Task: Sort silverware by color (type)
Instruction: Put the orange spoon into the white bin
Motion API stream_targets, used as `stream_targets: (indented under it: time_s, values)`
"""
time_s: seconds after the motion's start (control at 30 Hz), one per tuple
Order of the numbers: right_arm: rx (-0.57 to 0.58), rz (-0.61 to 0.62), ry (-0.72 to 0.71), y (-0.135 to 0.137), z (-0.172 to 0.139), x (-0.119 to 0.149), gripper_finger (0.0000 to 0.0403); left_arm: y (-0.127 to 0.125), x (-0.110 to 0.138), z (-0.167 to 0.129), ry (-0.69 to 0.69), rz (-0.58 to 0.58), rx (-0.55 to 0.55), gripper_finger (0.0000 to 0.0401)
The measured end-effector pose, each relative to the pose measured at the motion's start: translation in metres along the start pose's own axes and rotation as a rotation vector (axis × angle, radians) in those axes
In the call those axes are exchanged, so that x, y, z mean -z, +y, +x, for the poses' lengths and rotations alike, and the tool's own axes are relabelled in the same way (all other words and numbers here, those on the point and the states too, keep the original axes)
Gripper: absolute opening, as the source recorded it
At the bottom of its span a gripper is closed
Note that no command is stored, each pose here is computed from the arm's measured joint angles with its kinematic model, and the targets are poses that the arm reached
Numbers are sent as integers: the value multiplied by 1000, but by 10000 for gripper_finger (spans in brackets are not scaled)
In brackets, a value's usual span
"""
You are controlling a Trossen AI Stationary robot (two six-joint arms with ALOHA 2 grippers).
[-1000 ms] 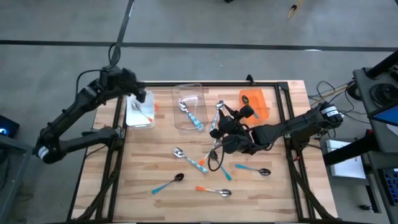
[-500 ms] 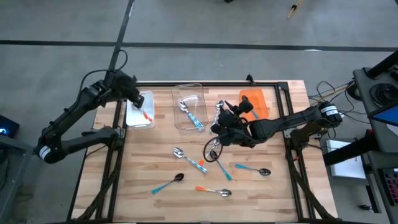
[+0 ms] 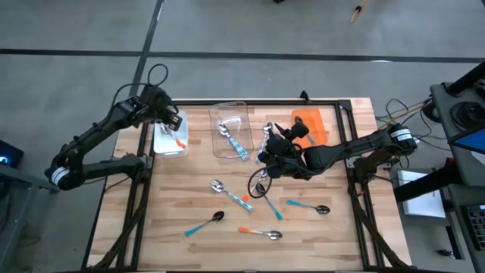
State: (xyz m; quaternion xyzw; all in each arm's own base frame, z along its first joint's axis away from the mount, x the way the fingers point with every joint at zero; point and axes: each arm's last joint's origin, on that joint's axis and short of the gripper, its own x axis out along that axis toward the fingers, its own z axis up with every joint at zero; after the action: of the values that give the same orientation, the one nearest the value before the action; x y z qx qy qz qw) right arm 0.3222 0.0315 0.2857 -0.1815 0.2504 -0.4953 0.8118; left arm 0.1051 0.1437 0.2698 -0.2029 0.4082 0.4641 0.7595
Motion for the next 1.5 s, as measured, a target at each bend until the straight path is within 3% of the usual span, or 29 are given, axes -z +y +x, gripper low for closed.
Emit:
stream_targets:
  time_s: [0.7, 1.5]
  values:
    - [-3, 9, 36, -3, 11, 4, 125, 0, 35, 24, -89, -114, 5, 0]
    - [-2, 10, 36, -3, 11, 4, 125, -1, 36, 31, -64, -102, -25, 9]
